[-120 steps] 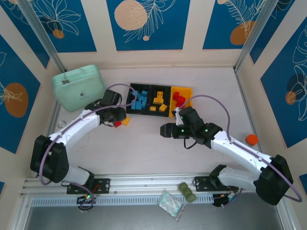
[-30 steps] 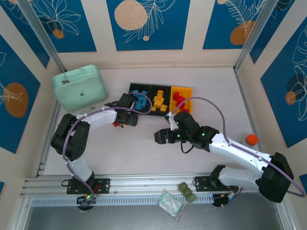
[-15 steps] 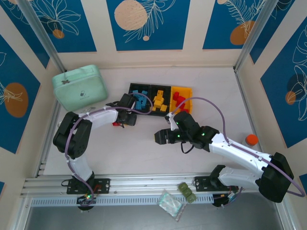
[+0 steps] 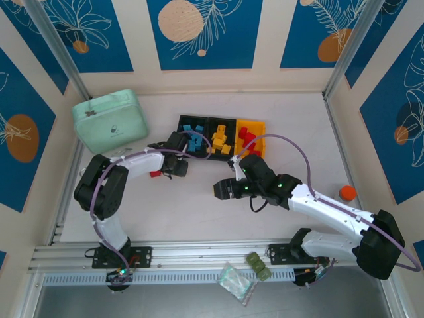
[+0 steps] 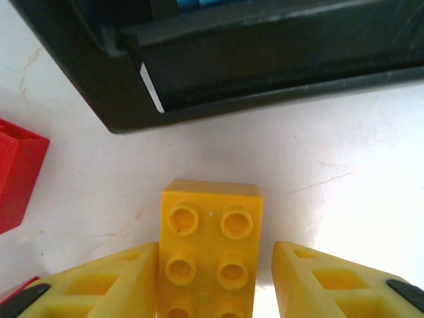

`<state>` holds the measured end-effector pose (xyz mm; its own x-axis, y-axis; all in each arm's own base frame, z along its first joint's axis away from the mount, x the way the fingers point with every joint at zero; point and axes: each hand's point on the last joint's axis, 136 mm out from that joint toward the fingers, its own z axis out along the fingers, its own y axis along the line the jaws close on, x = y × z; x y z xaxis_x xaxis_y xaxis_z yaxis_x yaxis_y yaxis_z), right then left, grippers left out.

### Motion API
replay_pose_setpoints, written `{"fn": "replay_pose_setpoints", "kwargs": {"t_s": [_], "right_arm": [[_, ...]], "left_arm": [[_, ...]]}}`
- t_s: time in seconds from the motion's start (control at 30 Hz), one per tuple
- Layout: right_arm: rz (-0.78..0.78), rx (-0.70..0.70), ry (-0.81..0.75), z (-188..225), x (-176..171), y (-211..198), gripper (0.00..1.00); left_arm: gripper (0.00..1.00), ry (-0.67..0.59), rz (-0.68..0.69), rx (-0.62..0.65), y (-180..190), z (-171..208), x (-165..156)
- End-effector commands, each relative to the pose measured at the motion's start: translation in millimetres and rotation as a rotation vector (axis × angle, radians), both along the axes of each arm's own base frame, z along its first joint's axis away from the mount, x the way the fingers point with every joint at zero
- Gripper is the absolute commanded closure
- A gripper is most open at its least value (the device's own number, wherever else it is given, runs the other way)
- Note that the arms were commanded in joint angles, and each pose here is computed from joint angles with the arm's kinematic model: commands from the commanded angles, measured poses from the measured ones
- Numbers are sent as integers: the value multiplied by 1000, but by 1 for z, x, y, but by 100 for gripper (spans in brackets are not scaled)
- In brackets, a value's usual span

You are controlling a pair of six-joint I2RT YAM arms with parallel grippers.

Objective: Sort the legos into containers by color
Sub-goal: Pick up the lego from the center of the table, then place the lego in the container.

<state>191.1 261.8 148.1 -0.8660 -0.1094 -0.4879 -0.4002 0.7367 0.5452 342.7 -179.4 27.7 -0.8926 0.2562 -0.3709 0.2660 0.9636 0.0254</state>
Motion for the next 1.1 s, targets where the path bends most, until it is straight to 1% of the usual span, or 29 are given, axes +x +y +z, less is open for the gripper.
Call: {"fn": "replay_pose_setpoints", "kwargs": {"t_s": [0.0,0.03,0.07,0.17,0.2,0.3,0.4,0.57,0.7,0.87,0.97,1.07], "right_arm": [[-2,1,-14,4,2,0,29],[-7,-2,-13,3,3,-2,29],[-11,-4,-12,3,3,-3,29],[-19,-3,-10,1,3,-5,29],[-21,-4,-8,0,2,-6,29],[-29,-2,-11,0,2,-8,29],[-40,-2,-16,1,3,-12,29],[-87,-7,-28,4,10,-25,29],[-149,-14,-29,7,16,-43,29],[-255,-8,-25,7,19,-71,29],[-321,-11,0,3,20,-88,29],[-346,5,30,-2,17,-96,29]], "left_arm": [[65,34,3,44,2,-9,-7],[69,35,3,44,2,-10,-8],[69,35,4,43,1,-9,-8],[77,31,-6,40,-2,-3,-10],[78,26,-10,38,-3,0,-11],[80,24,-17,20,-7,10,-17],[80,24,-19,-25,-13,21,-25],[81,23,-27,-118,-32,42,-37],[81,9,-34,-181,-51,59,-39],[80,0,-47,-242,-81,80,-28],[81,-17,-31,-271,-98,89,-14],[80,-20,-27,-317,-117,96,1]]}}
